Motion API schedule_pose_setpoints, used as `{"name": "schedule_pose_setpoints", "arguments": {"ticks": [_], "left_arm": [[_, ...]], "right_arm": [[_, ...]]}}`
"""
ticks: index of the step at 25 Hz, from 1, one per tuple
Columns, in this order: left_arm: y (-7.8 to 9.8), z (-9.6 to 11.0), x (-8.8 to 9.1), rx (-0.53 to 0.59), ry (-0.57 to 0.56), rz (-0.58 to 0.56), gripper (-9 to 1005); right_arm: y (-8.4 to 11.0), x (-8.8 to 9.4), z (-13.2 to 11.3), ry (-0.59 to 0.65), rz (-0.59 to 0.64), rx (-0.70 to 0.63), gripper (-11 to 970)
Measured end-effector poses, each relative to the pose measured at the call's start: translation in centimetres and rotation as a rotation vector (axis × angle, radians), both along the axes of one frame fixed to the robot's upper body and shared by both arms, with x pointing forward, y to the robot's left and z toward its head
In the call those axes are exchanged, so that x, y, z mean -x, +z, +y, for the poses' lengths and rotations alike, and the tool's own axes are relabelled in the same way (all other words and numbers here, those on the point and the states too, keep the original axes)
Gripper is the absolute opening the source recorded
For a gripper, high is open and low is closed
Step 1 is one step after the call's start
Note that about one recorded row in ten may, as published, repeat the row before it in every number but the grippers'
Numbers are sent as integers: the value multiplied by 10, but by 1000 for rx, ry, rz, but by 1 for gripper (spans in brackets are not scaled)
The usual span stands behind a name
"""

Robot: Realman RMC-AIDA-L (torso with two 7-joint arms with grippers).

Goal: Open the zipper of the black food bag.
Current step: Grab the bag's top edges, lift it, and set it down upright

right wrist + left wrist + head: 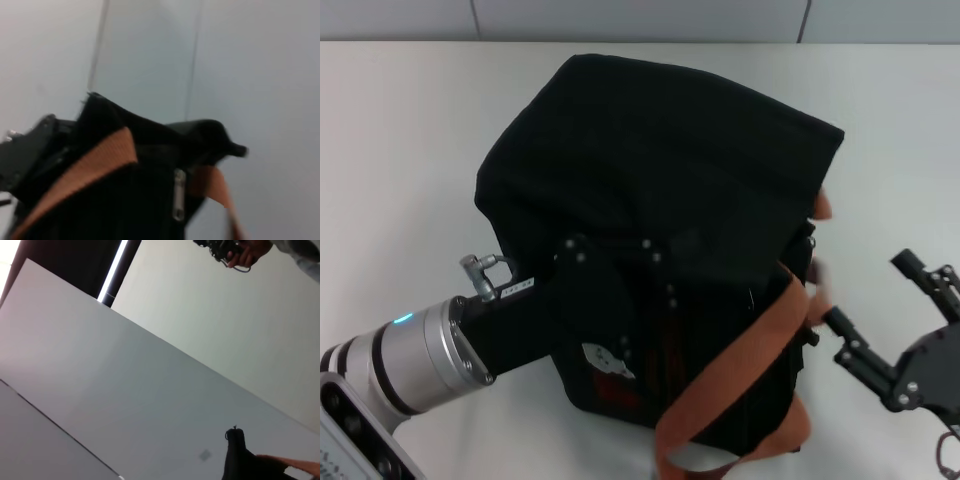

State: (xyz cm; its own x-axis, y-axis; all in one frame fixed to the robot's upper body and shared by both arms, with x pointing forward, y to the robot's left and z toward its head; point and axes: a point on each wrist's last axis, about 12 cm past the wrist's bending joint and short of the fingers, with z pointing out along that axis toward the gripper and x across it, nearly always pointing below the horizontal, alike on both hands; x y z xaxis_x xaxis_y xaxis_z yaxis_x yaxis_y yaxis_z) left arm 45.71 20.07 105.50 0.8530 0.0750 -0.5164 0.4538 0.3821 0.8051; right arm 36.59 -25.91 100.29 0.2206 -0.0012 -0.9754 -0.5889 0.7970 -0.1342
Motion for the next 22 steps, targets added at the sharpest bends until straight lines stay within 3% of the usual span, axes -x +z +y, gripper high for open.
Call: {"name": "schedule_pose_setpoints", "arguments": {"ticks": [6, 10, 22], "left_arm": [[1, -1, -2, 12, 10, -2, 87], [2, -4, -2, 16, 2, 6, 86], [5, -9, -5, 24, -14, 2, 87]], "right_arm": [[4, 0, -1, -1, -27, -20, 799], [7, -13, 19, -13, -122, 45, 793], [12, -31, 41, 0, -179, 87, 774]]}}
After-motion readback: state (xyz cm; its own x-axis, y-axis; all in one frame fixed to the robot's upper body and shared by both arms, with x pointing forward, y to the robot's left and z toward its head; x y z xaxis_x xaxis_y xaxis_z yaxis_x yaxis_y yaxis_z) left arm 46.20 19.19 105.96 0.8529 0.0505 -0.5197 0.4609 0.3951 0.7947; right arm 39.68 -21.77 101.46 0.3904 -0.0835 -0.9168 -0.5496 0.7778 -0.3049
